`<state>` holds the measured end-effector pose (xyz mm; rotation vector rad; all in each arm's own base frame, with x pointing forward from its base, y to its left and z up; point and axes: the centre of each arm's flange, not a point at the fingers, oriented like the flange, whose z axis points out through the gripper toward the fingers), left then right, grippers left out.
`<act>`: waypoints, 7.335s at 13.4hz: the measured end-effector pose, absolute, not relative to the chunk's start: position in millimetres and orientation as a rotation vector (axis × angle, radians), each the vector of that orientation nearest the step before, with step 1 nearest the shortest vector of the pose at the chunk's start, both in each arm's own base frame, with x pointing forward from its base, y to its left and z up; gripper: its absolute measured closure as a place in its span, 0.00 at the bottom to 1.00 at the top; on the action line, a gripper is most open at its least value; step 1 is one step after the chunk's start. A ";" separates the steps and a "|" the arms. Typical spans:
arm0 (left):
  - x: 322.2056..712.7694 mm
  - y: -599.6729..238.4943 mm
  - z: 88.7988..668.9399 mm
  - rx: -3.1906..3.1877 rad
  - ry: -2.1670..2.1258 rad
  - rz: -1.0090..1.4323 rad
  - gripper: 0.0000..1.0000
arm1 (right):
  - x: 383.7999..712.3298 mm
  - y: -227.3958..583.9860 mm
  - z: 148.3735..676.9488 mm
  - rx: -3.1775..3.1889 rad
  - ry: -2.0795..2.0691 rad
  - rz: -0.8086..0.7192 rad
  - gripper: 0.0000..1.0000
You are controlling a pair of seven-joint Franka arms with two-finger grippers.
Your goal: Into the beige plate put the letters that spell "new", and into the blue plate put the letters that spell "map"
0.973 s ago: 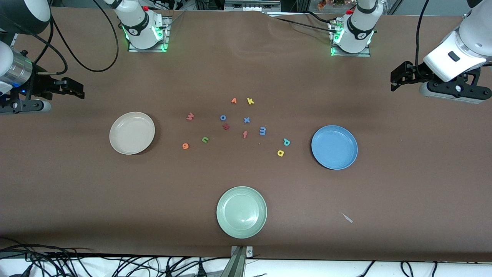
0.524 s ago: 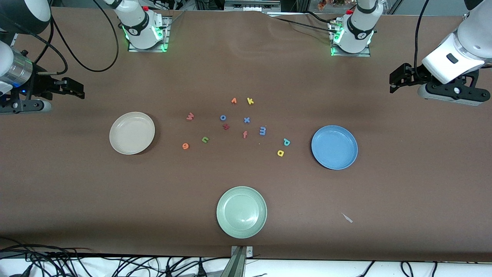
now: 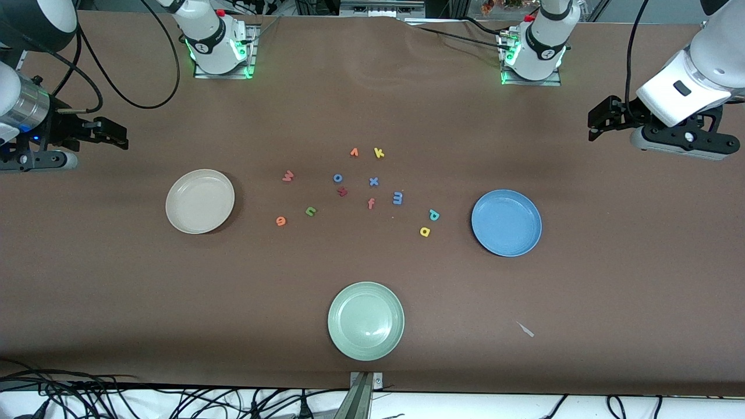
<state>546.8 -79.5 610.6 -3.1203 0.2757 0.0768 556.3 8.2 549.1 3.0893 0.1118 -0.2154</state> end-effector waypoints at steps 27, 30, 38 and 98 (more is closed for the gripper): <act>548.3 -80.3 607.7 -3.120 0.279 0.084 0.00 | 555.9 9.4 548.9 3.089 0.115 -0.219 0.00; 548.5 -78.7 607.7 -3.121 0.274 0.084 0.00 | 555.9 9.4 548.9 3.089 0.115 -0.219 0.00; 549.0 -80.6 606.3 -3.125 0.278 0.088 0.00 | 555.3 9.4 548.5 3.088 0.115 -0.228 0.00; 621.1 -246.9 232.5 -3.006 0.856 0.279 0.02 | 568.2 252.6 181.9 3.142 0.356 -0.026 0.07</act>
